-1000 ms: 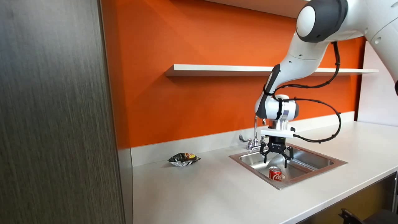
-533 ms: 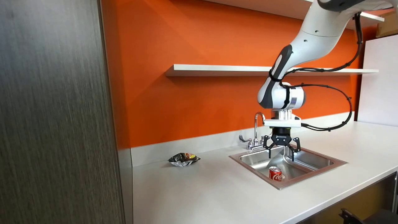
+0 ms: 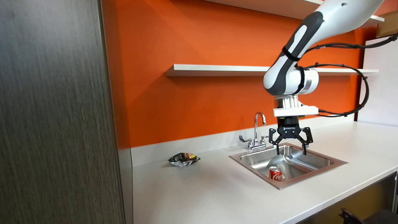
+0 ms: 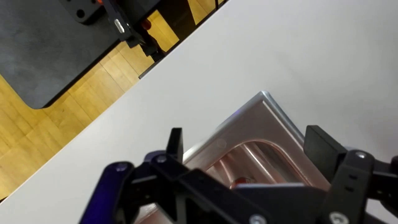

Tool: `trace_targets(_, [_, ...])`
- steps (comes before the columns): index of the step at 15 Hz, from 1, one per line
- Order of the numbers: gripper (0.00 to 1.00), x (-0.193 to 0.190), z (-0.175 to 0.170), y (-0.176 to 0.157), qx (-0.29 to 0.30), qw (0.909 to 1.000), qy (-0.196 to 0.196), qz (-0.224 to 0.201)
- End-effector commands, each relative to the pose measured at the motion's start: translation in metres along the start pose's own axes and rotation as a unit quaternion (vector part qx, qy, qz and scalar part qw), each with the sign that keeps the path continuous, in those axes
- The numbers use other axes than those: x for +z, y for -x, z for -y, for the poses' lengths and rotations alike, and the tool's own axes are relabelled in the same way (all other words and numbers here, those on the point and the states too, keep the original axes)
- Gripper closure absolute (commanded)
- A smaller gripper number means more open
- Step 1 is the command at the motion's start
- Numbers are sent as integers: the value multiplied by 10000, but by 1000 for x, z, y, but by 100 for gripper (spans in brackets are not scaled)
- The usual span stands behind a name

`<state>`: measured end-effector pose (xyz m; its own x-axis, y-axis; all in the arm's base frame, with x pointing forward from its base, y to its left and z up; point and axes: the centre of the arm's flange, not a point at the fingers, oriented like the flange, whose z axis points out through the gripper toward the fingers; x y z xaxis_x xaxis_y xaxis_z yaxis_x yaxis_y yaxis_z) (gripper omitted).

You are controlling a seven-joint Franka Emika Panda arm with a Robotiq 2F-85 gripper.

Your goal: Put the can in the sink

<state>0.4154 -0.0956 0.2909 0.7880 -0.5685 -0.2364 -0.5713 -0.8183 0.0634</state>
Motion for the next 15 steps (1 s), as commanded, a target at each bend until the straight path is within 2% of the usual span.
trace_targets(1, [0,-17,-6,60,-396,9990,103,-197])
trace_targets(5, [0,-22,-9,102,-896,9947,271,-414])
trace_targets(9, [0,-29,-15,137,-1560,9853,359,-594])
trace_targets(14, [0,-42,-12,148,-2406,9683,351,-566])
trace_targets(15, [0,-42,-11,150,-2442,9676,352,-545])
